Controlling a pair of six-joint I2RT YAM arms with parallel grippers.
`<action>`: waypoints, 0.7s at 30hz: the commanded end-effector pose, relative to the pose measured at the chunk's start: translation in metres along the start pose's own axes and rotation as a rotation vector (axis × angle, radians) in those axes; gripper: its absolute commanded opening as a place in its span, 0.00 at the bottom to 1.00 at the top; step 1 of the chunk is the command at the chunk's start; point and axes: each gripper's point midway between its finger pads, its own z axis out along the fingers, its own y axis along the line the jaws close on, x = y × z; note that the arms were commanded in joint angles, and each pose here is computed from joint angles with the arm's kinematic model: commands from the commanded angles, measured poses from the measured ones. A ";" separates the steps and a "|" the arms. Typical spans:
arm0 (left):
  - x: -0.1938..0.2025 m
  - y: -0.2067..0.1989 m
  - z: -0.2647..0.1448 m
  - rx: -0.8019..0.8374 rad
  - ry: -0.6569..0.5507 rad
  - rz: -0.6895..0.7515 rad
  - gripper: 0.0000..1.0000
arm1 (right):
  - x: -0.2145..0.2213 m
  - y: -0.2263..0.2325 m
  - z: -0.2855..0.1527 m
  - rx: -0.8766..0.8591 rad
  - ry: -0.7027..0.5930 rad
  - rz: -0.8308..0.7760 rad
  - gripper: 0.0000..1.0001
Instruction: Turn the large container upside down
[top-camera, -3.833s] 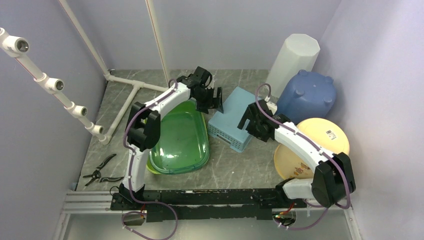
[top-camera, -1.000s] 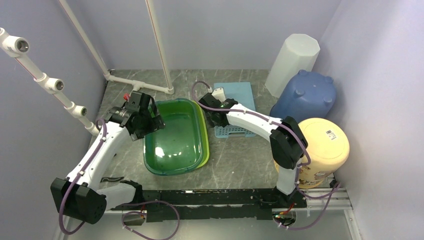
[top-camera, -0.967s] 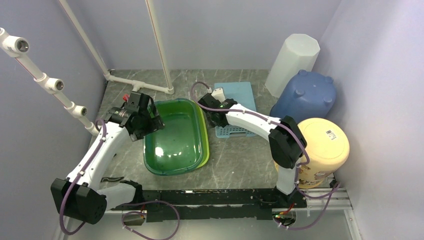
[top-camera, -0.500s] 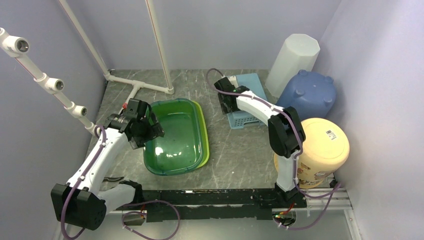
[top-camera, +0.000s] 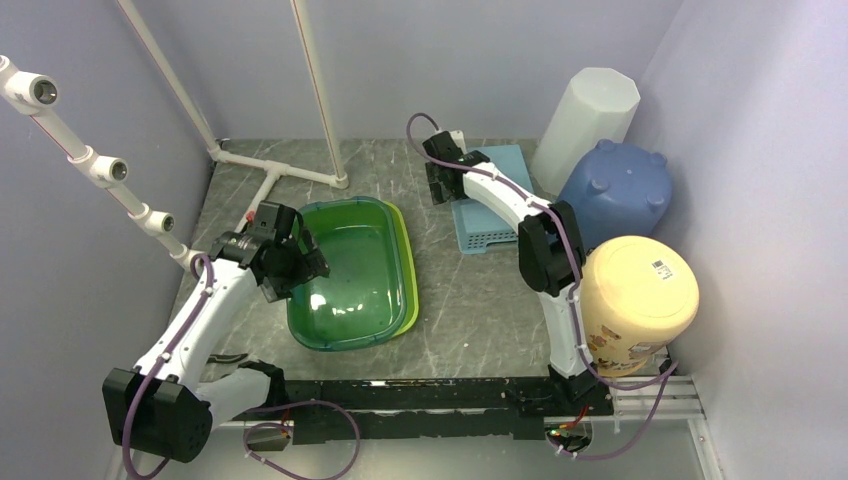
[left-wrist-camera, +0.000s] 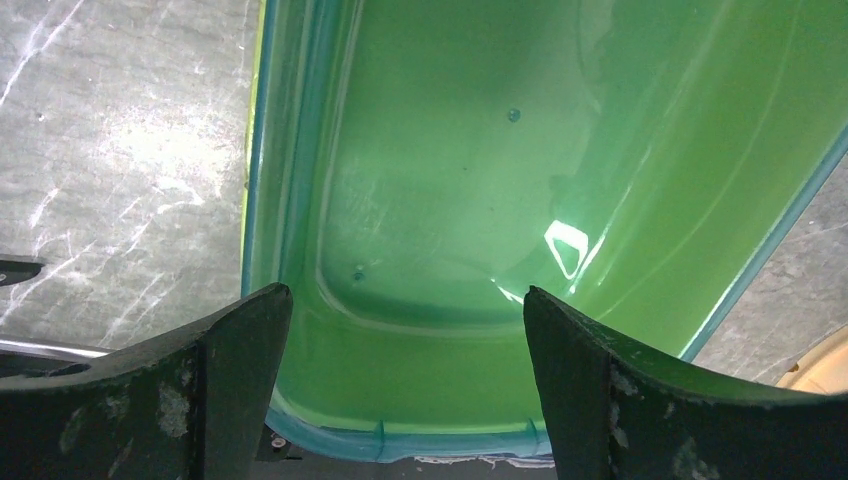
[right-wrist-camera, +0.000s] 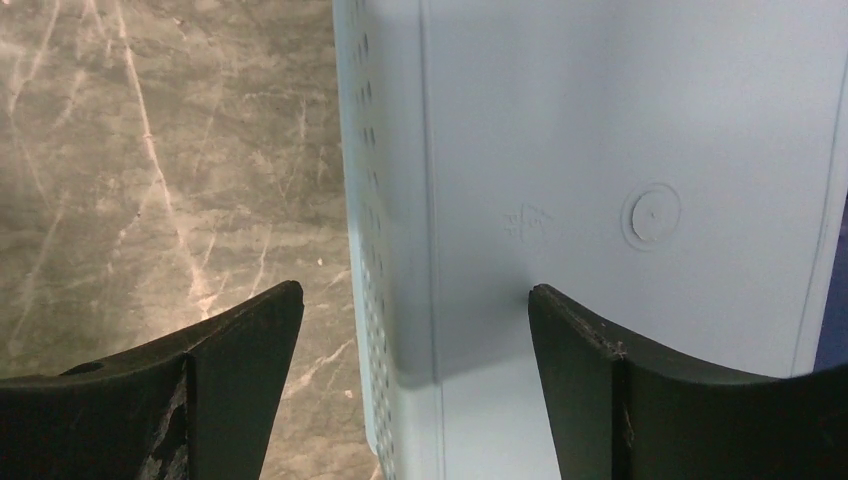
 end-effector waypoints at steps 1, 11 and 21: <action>-0.001 -0.001 -0.003 0.019 -0.018 -0.023 0.91 | -0.020 0.001 -0.019 -0.078 -0.030 0.032 0.87; -0.004 -0.001 -0.006 0.022 -0.039 -0.019 0.91 | 0.009 -0.016 -0.105 -0.249 -0.054 0.176 0.87; -0.007 0.003 -0.006 0.002 -0.056 -0.022 0.93 | 0.089 -0.008 -0.108 -0.354 0.048 0.271 0.89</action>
